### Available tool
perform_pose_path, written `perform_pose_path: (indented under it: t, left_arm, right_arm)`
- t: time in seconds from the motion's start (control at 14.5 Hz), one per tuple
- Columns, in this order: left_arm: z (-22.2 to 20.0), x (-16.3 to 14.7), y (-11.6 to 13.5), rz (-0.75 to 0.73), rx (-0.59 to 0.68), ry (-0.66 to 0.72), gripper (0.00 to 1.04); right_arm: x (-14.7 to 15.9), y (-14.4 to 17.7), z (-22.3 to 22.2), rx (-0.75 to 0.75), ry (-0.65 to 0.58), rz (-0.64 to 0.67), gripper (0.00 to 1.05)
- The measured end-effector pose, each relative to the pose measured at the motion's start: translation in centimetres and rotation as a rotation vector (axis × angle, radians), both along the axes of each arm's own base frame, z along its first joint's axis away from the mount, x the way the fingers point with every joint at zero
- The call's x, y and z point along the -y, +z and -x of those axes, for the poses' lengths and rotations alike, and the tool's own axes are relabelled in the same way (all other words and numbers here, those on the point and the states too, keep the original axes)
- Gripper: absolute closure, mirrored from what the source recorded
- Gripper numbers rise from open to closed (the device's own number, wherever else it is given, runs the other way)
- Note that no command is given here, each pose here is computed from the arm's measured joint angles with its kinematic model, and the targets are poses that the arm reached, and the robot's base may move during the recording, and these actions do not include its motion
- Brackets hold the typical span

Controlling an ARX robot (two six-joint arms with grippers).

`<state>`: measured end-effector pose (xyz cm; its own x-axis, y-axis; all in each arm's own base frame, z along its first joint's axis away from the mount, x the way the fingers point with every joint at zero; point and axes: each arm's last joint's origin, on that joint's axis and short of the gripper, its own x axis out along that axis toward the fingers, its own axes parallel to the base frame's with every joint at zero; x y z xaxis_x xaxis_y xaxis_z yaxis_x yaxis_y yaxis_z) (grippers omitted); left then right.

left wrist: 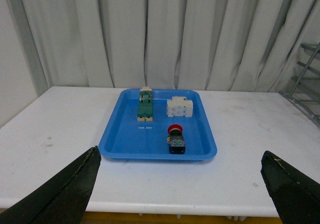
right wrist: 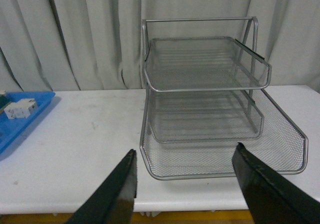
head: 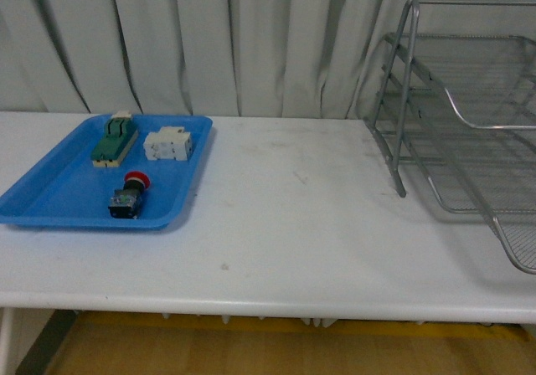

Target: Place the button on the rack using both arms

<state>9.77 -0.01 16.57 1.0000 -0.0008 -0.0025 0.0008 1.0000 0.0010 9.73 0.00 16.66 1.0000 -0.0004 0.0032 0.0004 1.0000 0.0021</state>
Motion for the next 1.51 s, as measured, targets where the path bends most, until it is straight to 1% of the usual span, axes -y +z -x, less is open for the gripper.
perform_pose_path:
  t: [0.14,0.21,0.28,0.41,0.48,0.55,0.62,0.69,0.76,0.83,0.89,0.96,1.03,1.17,1.24,1.38,1.51]
  left_arm:
    - [0.0,0.0,0.0,0.0,0.0,0.0,0.07]
    - [0.0,0.0,0.0,0.0,0.0,0.0,0.07]
    - [0.0,0.0,0.0,0.0,0.0,0.0,0.07]
    - [0.0,0.0,0.0,0.0,0.0,0.0,0.07]
    - [0.0,0.0,-0.2,0.016,-0.045,0.007,0.07]
    - [-0.1,0.3,0.4,0.113,-0.357,0.057,0.07]
    - [-1.1,0.5,2.5,0.235,-0.443,0.033,0.07]
    - [-2.5,-0.1,4.7,0.277,-0.384,0.035,0.07]
    - [-4.9,-1.0,7.4,0.28,-0.317,0.039,0.07]
    - [-7.7,-0.9,8.4,0.258,-0.326,-0.01,0.07]
    - [-10.0,-0.7,8.5,0.235,-0.36,-0.023,0.07]
    - [-12.6,-0.2,8.2,0.218,-0.407,-0.046,0.07]
    - [-16.1,0.4,7.3,0.187,-0.488,-0.04,0.07]
    - [-21.9,2.8,5.6,0.115,-0.607,-0.076,0.07]
    - [-24.5,4.2,4.3,0.073,-0.657,-0.1,0.07]
    - [-28.1,6.4,1.0,-0.009,-0.773,-0.122,0.07]
    - [-30.0,6.9,-1.4,-0.075,-0.836,-0.116,0.07]
  right_arm:
    - [0.0,0.0,0.0,0.0,0.0,0.0,0.19]
    - [0.0,0.0,0.0,0.0,0.0,0.0,0.08]
    - [0.0,0.0,0.0,0.0,0.0,0.0,0.06]
    - [0.0,0.0,0.0,0.0,0.0,0.0,0.06]
    - [0.0,0.0,0.0,0.0,0.0,0.0,0.06]
    - [0.0,0.0,0.0,0.0,0.0,0.0,0.06]
    - [0.0,0.0,0.0,0.0,0.0,0.0,0.06]
    - [0.0,0.0,0.0,0.0,-0.001,0.0,0.06]
    - [0.0,0.0,0.0,0.0,0.0,0.0,0.06]
    - [0.0,0.0,0.0,0.0,0.0,0.0,0.06]
    - [0.0,0.0,0.0,0.0,0.0,0.0,0.06]
    - [0.0,0.0,0.0,0.0,0.0,0.0,0.06]
    - [0.0,0.0,0.0,0.0,0.0,0.0,0.06]
    - [0.0,0.0,0.0,0.0,0.0,0.0,0.06]
    - [0.0,0.0,0.0,0.0,0.0,0.0,0.06]
    - [0.0,0.0,0.0,0.0,0.0,0.0,0.06]
    - [0.0,0.0,0.0,0.0,0.0,0.0,0.06]
